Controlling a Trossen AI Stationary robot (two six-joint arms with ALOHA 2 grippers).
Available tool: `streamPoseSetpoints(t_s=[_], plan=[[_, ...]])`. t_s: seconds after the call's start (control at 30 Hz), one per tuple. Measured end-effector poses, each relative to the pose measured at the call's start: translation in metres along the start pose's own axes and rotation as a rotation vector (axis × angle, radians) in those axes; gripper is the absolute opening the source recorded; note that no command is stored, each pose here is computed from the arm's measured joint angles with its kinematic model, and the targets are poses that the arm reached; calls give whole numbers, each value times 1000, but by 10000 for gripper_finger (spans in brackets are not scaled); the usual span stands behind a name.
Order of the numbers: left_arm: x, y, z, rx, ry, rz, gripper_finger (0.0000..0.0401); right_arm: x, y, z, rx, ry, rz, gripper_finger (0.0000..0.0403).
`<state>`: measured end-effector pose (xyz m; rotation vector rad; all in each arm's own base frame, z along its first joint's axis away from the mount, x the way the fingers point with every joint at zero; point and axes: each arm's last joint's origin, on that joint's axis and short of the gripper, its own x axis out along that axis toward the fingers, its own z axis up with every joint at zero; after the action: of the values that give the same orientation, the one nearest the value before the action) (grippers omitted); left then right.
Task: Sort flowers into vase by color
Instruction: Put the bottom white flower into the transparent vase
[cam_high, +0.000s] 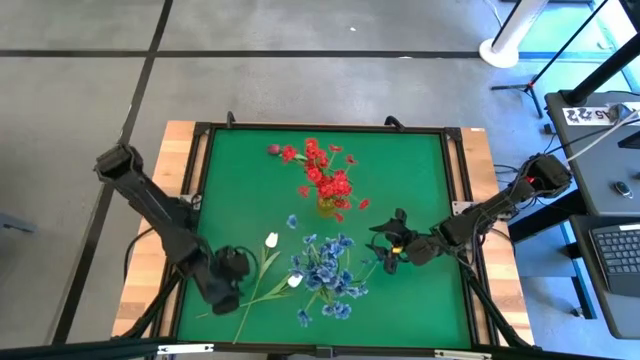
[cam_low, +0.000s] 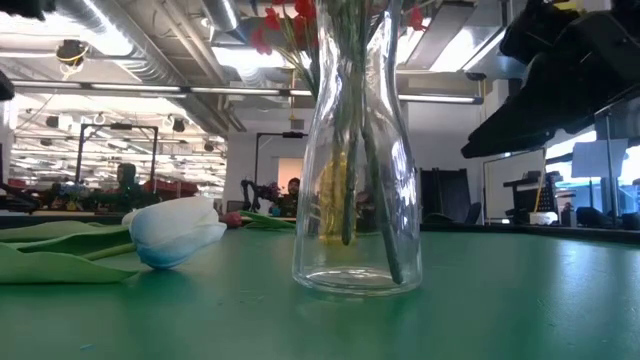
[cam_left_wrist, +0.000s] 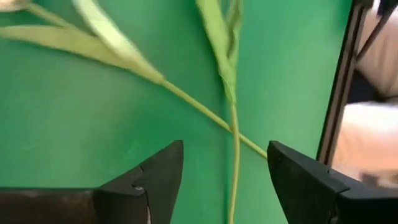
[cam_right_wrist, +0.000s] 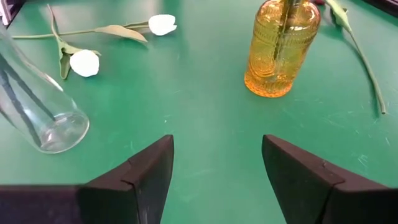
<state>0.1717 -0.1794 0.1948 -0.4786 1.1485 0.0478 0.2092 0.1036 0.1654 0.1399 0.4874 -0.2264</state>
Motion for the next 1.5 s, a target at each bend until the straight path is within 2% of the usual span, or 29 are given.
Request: streamPoseSetpoints(t_s=[0.17,0.33,1.0,1.17,1.37,1.5], plan=[[16,-33,-3,147,80,115,220,0,0,0,16,0,0,243],[30,-56,-8,223,138,206,220,0,0,0,34,0,3,243],[72,-56,-24,142,250,298,212,0,0,0,40,0,2,243],[72,-54,-24,86,229,328,151,0,0,0,40,0,2,243],[70,-50,-25,14,220,388,24,0,0,0,40,0,2,243],[67,-48,-24,0,217,395,9,0,0,0,40,0,2,243]])
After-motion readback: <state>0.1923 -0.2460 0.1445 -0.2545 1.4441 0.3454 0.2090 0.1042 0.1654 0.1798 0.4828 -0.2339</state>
